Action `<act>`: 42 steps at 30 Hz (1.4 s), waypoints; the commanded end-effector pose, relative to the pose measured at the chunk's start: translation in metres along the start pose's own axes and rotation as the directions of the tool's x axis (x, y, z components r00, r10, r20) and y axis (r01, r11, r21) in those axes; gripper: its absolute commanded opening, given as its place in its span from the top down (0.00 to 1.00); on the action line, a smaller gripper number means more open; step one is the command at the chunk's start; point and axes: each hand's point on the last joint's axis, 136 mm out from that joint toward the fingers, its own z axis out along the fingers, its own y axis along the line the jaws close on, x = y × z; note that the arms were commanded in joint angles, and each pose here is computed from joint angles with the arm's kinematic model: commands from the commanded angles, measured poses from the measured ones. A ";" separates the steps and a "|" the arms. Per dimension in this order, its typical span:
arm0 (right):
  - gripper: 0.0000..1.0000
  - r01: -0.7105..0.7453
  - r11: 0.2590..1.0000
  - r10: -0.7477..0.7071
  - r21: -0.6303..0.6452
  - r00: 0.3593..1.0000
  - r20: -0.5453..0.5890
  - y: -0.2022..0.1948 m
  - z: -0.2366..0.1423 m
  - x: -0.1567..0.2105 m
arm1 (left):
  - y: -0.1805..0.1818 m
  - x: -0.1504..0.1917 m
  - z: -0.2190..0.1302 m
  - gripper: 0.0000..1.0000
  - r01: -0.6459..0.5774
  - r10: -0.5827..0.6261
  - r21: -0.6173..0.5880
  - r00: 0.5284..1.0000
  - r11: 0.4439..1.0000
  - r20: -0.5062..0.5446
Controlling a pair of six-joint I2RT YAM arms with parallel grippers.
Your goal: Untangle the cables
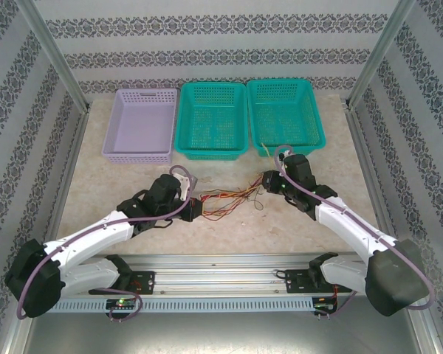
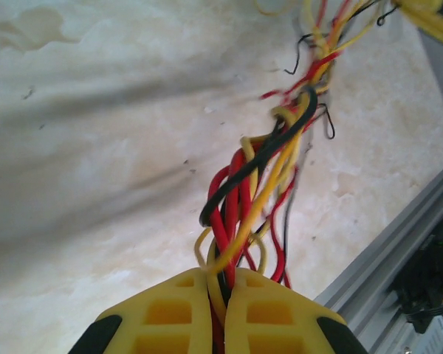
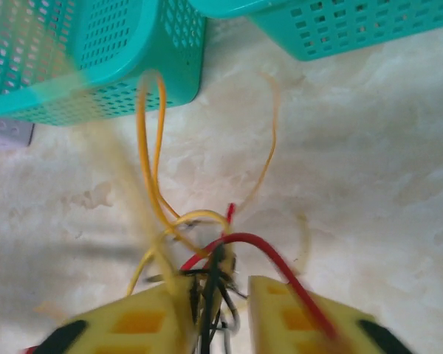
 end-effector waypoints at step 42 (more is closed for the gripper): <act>0.35 0.587 0.797 -0.567 -0.143 0.809 0.155 0.114 0.047 0.075 | -0.072 -0.029 -0.007 1.00 0.030 -0.045 0.339 0.998 0.940 0.036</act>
